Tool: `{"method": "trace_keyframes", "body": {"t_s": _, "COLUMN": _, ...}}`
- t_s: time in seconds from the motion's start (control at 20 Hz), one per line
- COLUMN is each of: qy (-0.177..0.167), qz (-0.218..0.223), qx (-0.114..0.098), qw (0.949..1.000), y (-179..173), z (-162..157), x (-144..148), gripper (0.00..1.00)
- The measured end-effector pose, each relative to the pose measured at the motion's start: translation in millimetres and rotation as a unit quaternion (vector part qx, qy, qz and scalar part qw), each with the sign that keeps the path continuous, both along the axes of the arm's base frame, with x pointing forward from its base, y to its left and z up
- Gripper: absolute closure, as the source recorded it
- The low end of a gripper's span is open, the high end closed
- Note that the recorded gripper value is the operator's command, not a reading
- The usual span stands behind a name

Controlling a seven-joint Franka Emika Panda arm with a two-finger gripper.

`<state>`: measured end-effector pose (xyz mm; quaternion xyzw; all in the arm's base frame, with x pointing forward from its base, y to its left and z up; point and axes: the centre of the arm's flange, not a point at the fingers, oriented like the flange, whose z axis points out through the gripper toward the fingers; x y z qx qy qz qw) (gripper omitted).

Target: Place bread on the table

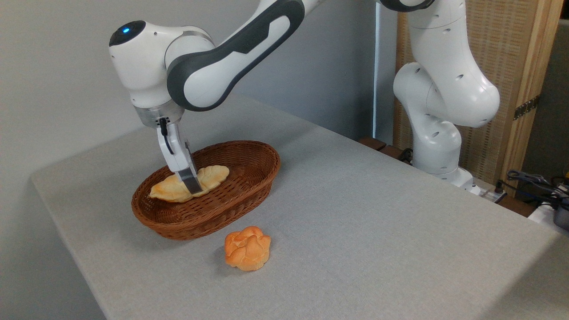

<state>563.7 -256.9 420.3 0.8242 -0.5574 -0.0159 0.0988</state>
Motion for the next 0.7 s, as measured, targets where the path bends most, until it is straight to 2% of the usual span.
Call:
{"method": "trace_keyframes", "body": {"t_s": 0.35, "qy": -0.003, "qz": 0.0, "qx": -0.001, "qw": 1.0, "y": 0, "z": 3, "x": 1, "gripper": 0.52}}
{"method": "trace_keyframes", "body": {"t_s": 0.7, "qy": -0.021, "qz": 0.006, "qx": -0.004, "qw": 0.9998, "y": 6, "z": 25, "x": 3, "gripper": 0.53}}
